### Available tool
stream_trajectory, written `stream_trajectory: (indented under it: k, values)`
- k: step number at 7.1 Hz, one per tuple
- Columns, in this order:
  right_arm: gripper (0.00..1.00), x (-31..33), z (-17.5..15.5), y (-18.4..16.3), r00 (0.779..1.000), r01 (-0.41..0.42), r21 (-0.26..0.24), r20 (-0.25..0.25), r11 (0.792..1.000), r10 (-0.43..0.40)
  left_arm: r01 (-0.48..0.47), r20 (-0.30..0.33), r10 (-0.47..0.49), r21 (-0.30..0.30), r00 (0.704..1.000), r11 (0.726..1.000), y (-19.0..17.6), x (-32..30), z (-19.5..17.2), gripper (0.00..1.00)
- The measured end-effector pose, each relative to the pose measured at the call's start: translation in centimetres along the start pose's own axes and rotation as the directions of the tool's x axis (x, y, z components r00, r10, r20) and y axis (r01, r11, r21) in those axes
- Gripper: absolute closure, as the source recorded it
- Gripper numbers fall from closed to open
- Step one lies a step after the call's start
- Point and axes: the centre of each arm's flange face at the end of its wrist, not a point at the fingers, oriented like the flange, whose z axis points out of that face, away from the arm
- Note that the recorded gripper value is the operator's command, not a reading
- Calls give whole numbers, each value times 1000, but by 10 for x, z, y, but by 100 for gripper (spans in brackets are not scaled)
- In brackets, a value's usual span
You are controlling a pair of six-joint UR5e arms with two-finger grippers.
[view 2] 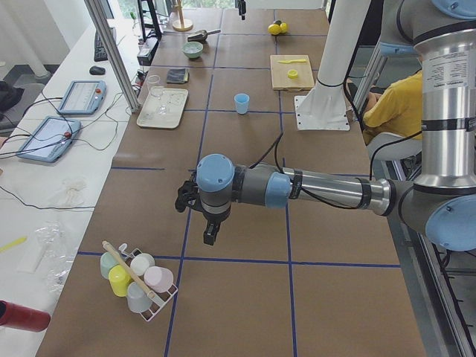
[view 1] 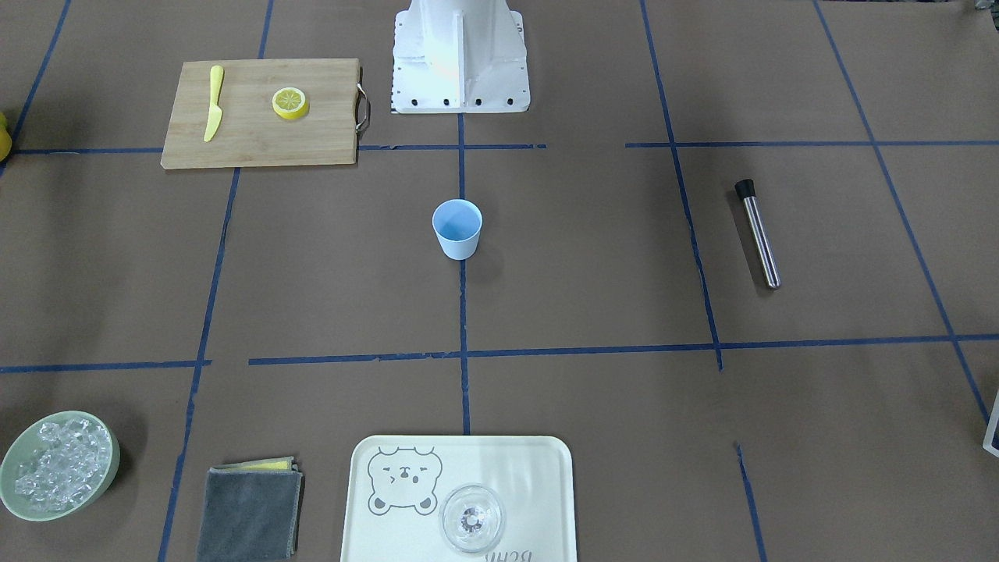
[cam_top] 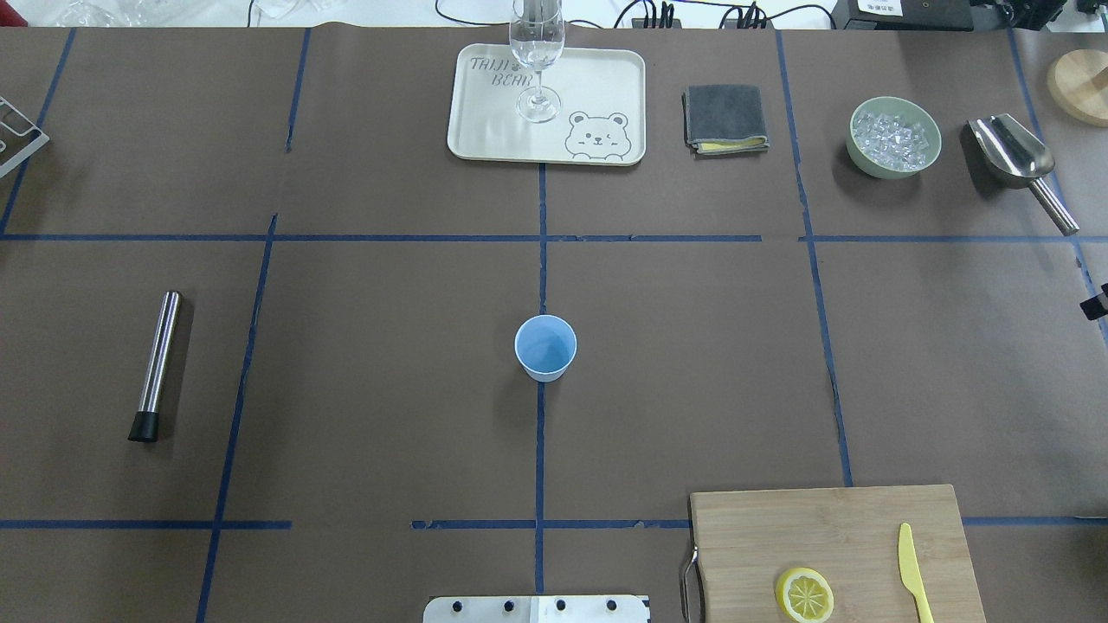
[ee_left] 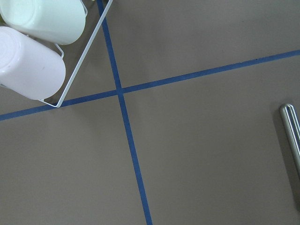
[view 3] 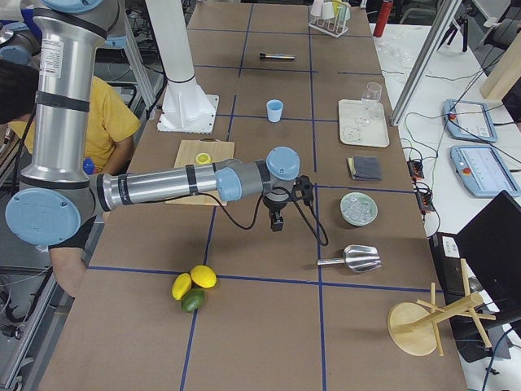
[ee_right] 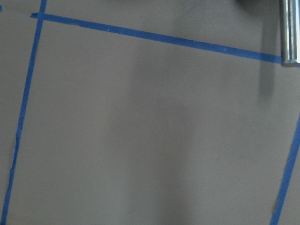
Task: Squeeze lemon into cup
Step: 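Move the right gripper down over the lemon slice on the cutting board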
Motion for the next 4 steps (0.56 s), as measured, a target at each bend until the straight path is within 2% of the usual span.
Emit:
stream_trajectory:
  k: [1,3,4]
  values:
    - [0,-33,13,9,999,-31,10,17,999,31,-2,0,2,2,1000,1000,0,1,0,0]
    - [0,-104,65,38,991,-130,64,34,990,128,-3,0,3,3,1000,1000,0,1,-1,0]
    - [0,-149,89,55,984,-177,72,42,982,174,-3,1,3,3,1000,1000,0,1,-1,0]
